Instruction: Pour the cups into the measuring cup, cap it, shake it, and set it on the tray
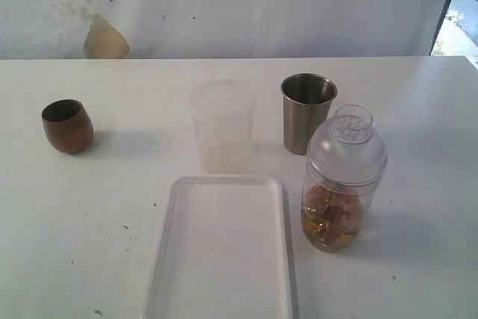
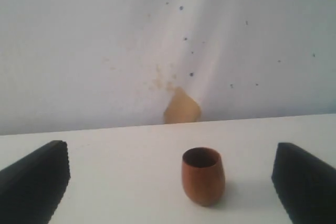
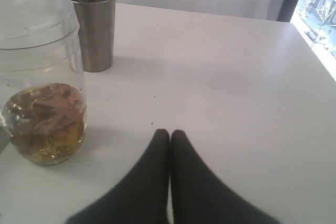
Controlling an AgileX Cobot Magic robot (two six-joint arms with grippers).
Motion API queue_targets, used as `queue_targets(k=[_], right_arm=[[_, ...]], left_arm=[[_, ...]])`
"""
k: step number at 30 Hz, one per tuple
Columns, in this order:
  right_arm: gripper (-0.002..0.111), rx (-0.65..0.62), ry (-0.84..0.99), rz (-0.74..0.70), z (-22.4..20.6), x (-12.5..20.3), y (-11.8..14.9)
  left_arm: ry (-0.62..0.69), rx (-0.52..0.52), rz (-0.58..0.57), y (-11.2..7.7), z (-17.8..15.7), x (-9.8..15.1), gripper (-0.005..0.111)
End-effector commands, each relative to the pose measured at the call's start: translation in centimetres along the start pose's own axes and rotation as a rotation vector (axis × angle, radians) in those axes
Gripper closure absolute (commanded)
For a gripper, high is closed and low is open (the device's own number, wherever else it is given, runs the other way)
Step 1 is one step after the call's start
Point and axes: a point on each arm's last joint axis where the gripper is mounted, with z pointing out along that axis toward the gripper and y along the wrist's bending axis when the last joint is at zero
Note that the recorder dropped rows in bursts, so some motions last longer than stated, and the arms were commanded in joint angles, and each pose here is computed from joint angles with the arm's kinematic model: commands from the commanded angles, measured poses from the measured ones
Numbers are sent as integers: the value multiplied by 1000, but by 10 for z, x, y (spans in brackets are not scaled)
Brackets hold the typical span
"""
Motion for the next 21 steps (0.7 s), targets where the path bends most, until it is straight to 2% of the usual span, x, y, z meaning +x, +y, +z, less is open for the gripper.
queue_targets(k=[1,2,3,5,10,13,15,21], right_arm=[[108,6,-3,13,0,1,0],[108,6,-3,13,0,1,0],[108,6,-3,13,0,1,0],[108,6,-3,13,0,1,0],[108,6,-3,13,0,1,0],[108,6,-3,13,0,1,0],[108,6,-3,13,0,1,0],[108,6,-3,13,0,1,0]], left_arm=[[-65,-78,-14,3,-13,22,2],[-82,-93,-20,4,-17,22,2],[-23,-102,-24,4,-17,27,2],[-2,-103,-31,4,-17,29,2],[75,-94,75,3,-17,36,2],[162,-88,66,3,-18,44,2],[157,-93,28,3,-18,43,2],[156,-94,12,3,-18,43,2]])
